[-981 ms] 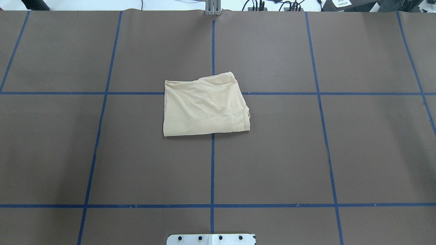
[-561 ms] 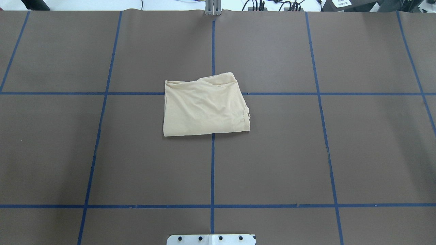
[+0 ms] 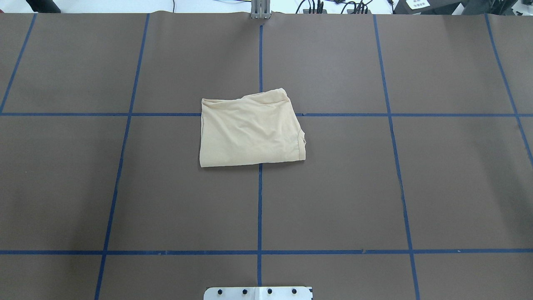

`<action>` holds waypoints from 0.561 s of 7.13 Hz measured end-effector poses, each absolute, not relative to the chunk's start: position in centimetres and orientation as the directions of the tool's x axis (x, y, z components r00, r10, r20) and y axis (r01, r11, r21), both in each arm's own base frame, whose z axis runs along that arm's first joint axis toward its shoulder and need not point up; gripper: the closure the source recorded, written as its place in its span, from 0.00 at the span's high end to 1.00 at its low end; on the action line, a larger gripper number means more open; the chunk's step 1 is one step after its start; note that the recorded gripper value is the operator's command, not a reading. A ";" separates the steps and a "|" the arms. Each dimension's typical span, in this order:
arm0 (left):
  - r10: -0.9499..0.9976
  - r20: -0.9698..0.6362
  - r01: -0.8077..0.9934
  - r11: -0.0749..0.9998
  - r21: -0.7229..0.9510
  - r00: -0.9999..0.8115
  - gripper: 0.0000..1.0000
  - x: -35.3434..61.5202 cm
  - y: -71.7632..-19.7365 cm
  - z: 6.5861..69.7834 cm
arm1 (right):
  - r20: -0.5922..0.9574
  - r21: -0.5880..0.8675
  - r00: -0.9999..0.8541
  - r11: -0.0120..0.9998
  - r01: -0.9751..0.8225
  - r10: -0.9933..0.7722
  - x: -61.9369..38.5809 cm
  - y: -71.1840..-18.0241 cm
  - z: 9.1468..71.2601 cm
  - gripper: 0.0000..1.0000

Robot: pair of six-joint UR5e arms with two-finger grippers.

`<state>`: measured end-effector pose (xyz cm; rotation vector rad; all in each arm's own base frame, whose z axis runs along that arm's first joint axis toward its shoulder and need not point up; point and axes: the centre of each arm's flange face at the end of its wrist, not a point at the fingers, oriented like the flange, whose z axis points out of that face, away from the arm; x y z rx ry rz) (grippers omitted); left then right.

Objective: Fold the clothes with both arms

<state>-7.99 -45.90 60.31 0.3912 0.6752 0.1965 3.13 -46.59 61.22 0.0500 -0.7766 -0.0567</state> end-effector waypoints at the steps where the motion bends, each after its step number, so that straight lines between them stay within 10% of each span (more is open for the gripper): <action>1: 0.304 -0.567 -0.051 0.907 0.417 0.766 1.00 -8.0 -45.9 60.2 | 0.694 0.065 0.717 0.997 0.031 -0.068 3.2 -45.8 61.2 1.00; 4: 0.308 -0.564 -0.052 0.904 0.424 0.766 1.00 -8.0 -45.9 59.9 | 0.688 0.069 0.722 0.997 0.032 -0.071 3.3 -45.3 61.1 1.00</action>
